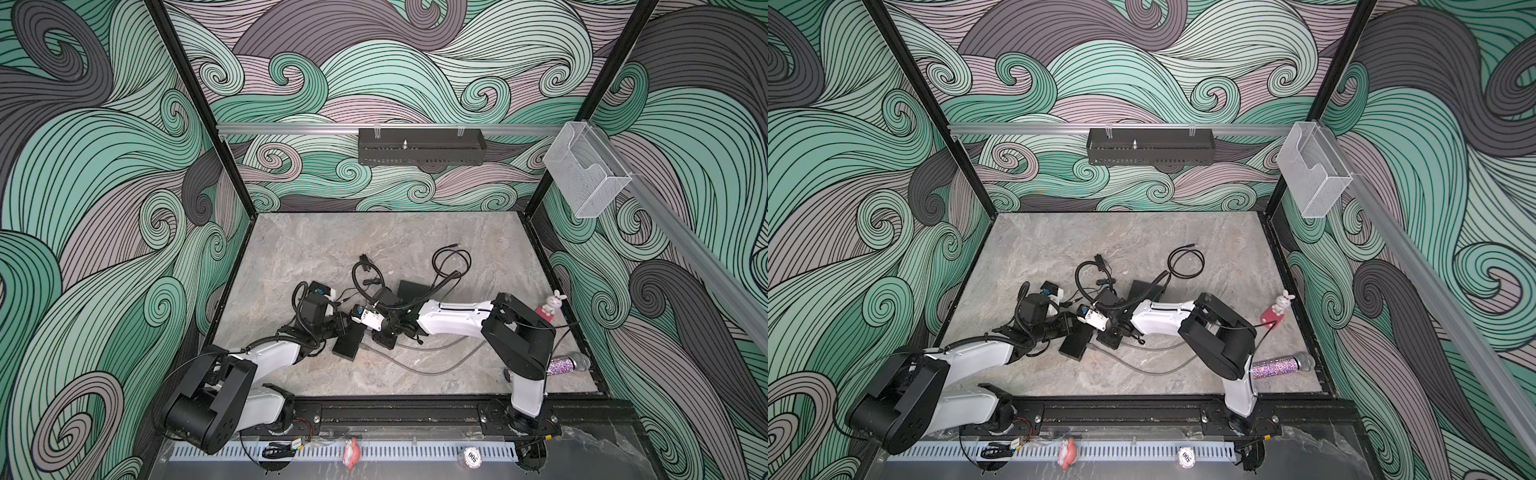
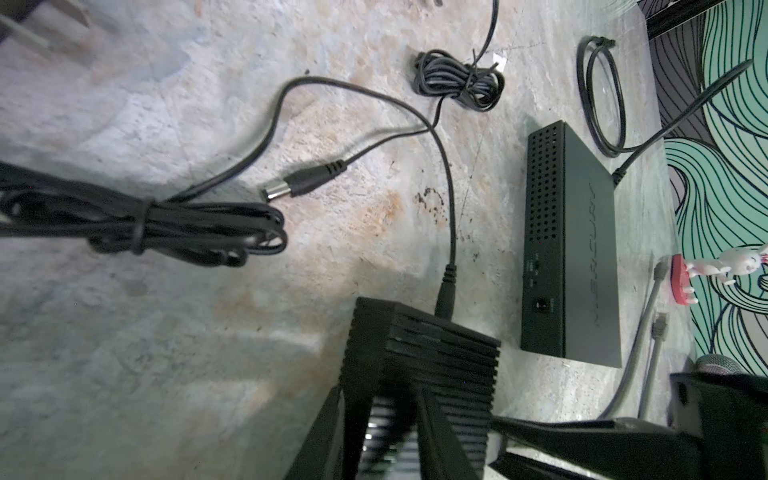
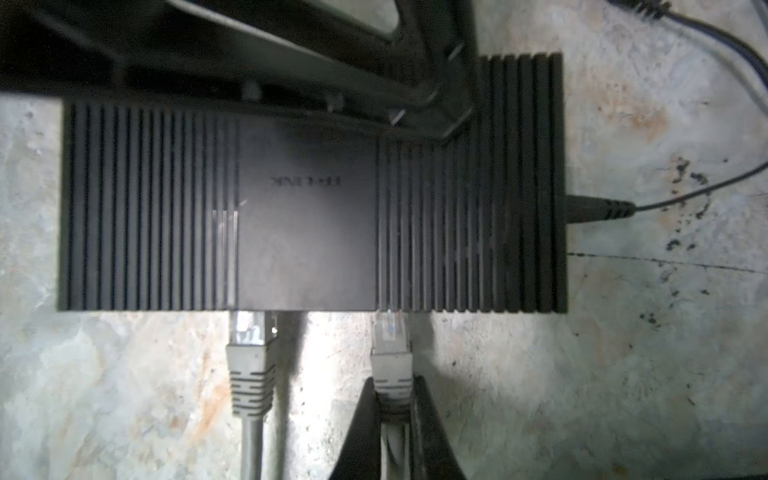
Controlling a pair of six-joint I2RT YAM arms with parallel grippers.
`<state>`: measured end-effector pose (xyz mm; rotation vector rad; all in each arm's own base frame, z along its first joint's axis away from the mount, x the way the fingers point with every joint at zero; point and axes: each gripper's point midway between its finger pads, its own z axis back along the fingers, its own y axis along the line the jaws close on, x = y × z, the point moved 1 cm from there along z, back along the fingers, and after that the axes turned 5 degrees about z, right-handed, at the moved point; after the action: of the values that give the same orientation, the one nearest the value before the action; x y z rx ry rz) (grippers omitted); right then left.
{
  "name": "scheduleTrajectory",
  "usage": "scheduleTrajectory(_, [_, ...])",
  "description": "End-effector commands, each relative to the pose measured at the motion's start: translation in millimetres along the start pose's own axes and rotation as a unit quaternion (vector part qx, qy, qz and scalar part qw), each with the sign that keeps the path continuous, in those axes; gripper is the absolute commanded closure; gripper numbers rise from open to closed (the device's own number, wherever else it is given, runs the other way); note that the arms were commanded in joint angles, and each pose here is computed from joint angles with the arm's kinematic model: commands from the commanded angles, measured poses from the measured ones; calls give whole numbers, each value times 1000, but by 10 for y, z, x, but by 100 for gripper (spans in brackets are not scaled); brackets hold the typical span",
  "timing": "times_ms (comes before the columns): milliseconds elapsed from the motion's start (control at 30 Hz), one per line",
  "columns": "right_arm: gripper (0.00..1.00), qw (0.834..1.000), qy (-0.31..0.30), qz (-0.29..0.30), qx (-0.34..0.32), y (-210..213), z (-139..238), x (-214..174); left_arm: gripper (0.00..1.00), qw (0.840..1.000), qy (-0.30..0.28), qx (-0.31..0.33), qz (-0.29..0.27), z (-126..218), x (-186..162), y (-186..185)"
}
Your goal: Insert the plug into the switch port
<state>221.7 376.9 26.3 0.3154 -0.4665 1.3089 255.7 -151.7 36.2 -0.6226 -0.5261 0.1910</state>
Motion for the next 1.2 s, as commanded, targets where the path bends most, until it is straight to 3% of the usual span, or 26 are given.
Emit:
scheduleTrajectory(0, [100,962,-249,29,-108,-470,464,1273,72,974,214,-72,34,106,-944,-136])
scheduleTrajectory(367, [100,965,-221,98,-98,-395,485,1246,72,972,221,-80,18,112,-974,-192])
scheduleTrajectory(900, [100,962,-230,103,-101,-347,678,1289,72,972,222,-71,9,104,-988,-190])
scheduleTrajectory(1167, [100,968,-218,118,-36,-126,566,1183,72,971,223,-84,-4,105,-965,-269])
